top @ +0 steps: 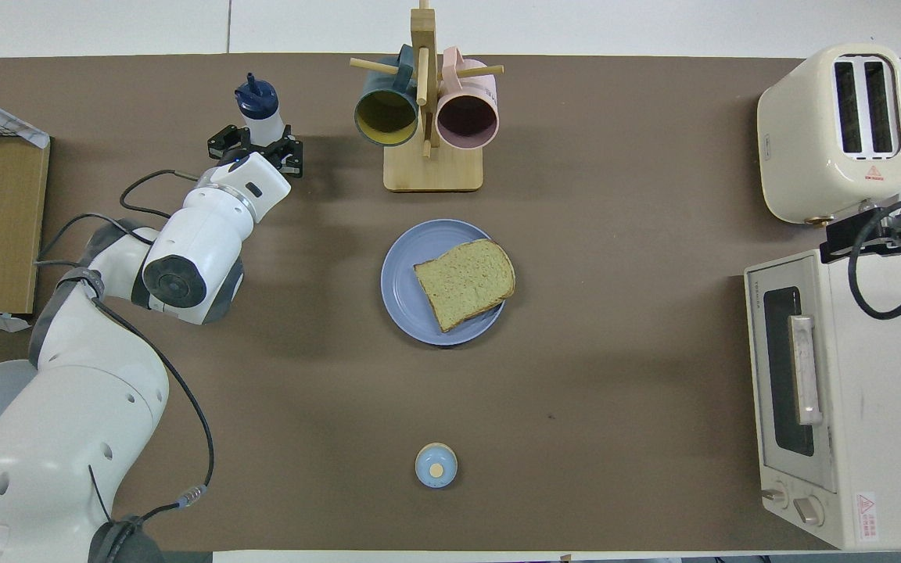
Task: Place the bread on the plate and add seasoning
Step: 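Set the bottle down upright and open the left gripper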
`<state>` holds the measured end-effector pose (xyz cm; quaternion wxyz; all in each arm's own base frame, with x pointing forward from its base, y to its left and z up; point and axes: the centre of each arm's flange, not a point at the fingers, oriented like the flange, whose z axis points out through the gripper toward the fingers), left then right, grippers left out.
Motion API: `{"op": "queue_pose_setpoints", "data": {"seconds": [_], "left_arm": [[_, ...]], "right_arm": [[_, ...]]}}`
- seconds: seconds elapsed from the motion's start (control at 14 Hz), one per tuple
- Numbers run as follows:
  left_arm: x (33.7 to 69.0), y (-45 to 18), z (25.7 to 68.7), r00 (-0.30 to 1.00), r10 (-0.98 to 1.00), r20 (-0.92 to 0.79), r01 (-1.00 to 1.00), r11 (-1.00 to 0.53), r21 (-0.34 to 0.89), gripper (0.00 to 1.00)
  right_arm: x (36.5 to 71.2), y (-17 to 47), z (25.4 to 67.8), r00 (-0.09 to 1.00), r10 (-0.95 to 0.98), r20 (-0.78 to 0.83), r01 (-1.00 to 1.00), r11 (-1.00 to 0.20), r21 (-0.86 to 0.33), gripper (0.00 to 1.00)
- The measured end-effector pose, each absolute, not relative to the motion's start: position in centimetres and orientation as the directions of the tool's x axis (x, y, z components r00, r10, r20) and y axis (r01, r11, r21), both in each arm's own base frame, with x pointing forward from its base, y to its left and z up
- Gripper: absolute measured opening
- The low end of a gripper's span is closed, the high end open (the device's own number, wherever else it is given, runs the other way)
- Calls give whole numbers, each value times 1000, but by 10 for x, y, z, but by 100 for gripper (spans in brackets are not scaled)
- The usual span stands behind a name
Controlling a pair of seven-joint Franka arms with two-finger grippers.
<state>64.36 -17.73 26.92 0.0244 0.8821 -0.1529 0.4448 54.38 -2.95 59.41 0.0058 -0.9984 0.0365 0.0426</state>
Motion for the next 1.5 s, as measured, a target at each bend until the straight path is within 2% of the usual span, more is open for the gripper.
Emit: {"op": "queue_pose_setpoints", "data": {"seconds": [0.36, 0.71, 1.5], "left_arm": [[642, -176, 269, 556, -247, 793, -292, -952, -92, 44], [630, -166, 249, 597, -249, 763, -284, -955, -90, 98], [628, -162, 244, 606, -249, 756, -281, -956, -90, 100]], "right_arm": [[544, -29, 594, 994, -72, -85, -73, -997, -8, 100], [544, -29, 594, 994, -72, -86, -73, -997, -8, 100], [544, -29, 594, 994, -72, -85, -73, -997, -8, 100]]}}
